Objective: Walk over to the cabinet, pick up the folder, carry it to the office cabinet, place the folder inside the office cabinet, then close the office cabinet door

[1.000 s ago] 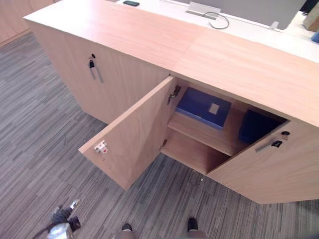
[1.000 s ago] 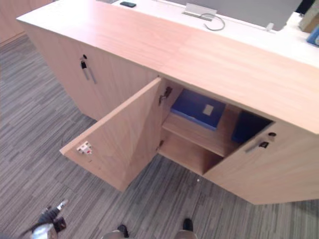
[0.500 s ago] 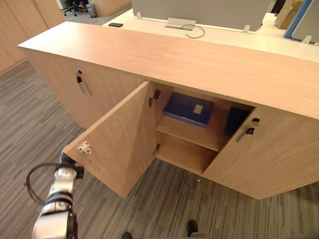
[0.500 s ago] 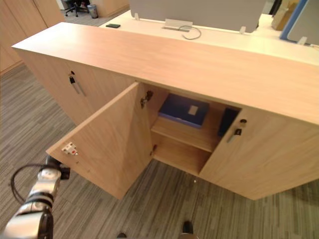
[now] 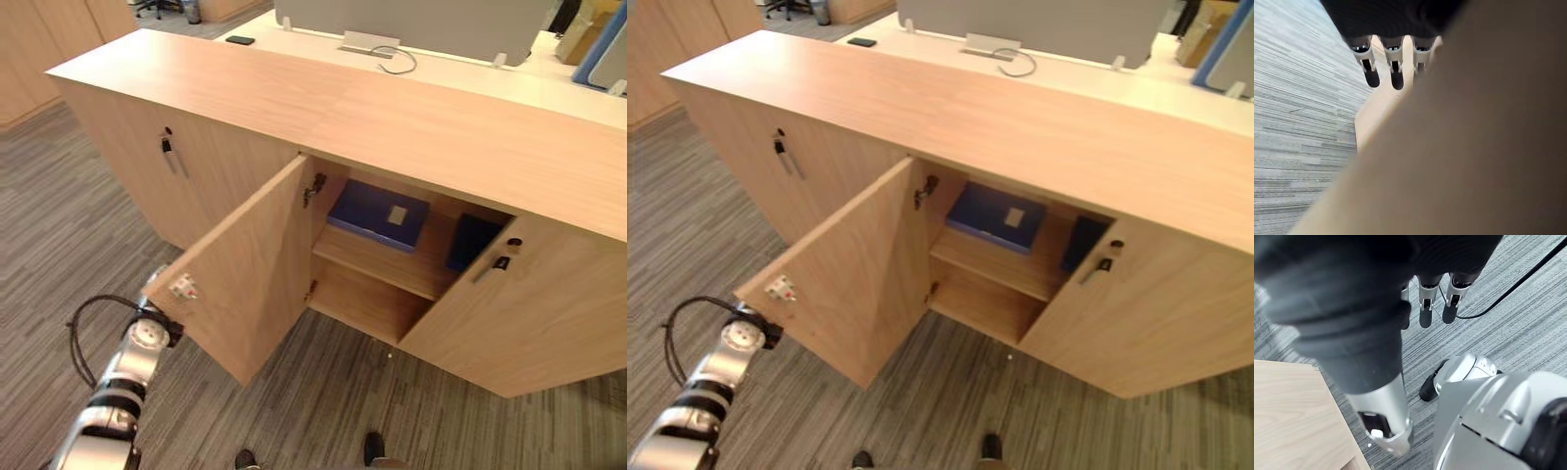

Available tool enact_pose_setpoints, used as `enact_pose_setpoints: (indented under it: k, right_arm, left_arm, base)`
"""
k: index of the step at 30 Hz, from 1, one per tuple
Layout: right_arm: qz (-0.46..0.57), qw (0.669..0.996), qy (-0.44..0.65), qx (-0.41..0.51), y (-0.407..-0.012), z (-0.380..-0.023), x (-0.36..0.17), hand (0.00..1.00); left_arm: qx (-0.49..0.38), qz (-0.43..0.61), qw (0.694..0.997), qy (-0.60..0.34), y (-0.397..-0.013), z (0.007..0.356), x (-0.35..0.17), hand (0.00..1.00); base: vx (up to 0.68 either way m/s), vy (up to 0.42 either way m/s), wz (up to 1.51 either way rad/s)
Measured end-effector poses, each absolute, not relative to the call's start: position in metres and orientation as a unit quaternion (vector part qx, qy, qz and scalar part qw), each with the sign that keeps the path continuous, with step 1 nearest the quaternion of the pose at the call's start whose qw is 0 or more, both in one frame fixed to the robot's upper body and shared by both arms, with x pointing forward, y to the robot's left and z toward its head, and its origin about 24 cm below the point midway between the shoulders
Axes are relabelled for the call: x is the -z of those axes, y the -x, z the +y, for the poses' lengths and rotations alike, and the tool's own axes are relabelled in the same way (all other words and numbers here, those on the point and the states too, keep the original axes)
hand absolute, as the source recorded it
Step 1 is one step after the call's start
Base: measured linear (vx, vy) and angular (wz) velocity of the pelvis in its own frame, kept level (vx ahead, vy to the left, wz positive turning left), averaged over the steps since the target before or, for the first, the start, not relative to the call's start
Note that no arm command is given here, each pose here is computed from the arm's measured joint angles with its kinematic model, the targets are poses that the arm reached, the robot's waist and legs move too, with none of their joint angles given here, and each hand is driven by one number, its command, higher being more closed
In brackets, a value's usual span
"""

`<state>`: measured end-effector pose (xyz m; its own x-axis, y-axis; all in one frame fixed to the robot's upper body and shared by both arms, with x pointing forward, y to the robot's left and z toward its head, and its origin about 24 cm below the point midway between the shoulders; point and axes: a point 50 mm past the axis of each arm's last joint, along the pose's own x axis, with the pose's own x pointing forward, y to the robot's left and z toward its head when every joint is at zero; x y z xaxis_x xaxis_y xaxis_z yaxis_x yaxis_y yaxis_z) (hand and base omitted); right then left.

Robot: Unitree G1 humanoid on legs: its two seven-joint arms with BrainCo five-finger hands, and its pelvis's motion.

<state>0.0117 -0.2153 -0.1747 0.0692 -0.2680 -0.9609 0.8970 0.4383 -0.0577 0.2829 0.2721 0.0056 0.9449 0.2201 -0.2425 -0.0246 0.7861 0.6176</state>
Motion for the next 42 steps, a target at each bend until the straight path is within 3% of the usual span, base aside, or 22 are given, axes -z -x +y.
enact_pose_setpoints:
  k: [4,9,11,13,17,20,24,25,26,31,37,42]
  right_arm:
    - [0.534,0.673,-0.305,0.411,-0.018,-0.202,0.177,0.00]
    - [0.538,0.692,-0.285,0.388,-0.028,-0.204,0.176,0.00]
    - [0.541,0.705,-0.270,0.370,-0.035,-0.204,0.175,0.00]
    - [0.545,0.722,-0.248,0.347,-0.042,-0.205,0.174,0.00]
    - [0.545,0.755,-0.189,0.312,-0.052,-0.220,0.170,0.00]
    - [0.548,0.751,-0.188,0.317,-0.044,-0.220,0.170,0.00]
    - [0.558,0.724,-0.203,0.350,-0.018,-0.218,0.172,0.00]
    - [0.559,0.712,-0.208,0.371,-0.008,-0.216,0.172,0.00]
    - [0.560,0.710,-0.207,0.373,-0.007,-0.216,0.172,0.00]
    - [0.544,0.742,-0.167,0.355,-0.034,-0.220,0.168,0.00]
    - [0.513,0.790,-0.123,0.311,-0.075,-0.224,0.160,0.00]
    - [0.514,0.802,-0.146,0.266,-0.085,-0.196,0.163,0.00]
  left_arm:
    - [0.088,0.221,0.950,-0.202,-0.248,0.213,0.047,0.00]
    - [0.264,0.255,0.927,-0.082,-0.210,0.128,0.073,0.00]
    - [0.284,0.247,0.924,-0.062,-0.205,0.119,0.070,0.00]
    - [0.254,0.248,0.934,-0.040,-0.205,0.128,0.070,0.00]
    - [0.111,0.267,0.957,0.020,-0.199,0.172,0.077,0.00]
    - [-0.024,0.285,0.955,0.077,-0.191,0.204,0.089,0.00]
    - [-0.214,0.295,0.917,0.164,-0.163,0.228,0.105,0.00]
    - [-0.293,0.302,0.890,0.176,-0.151,0.231,0.110,0.00]
    - [-0.319,0.306,0.878,0.184,-0.145,0.231,0.113,0.00]
    - [-0.483,0.282,0.780,0.281,-0.117,0.244,0.122,0.00]
    - [-0.497,0.367,0.725,0.304,-0.061,0.228,0.152,0.00]
    - [-0.444,0.408,0.724,0.334,-0.045,0.212,0.164,0.00]
  base:
    - [0.02,0.014,-0.13]
    - [0.05,0.003,-0.38]
    - [0.05,0.004,-0.49]
    - [0.01,-0.068,-0.66]
    - [0.03,-0.113,-0.60]
    - [0.13,-0.083,-0.37]
    - [0.25,-0.207,-0.37]
    - [0.25,-0.244,-0.37]
    - [0.25,-0.241,-0.37]
    - [0.16,-0.012,-0.69]
    - [0.06,0.211,-0.62]
    - [0.09,0.210,-0.02]
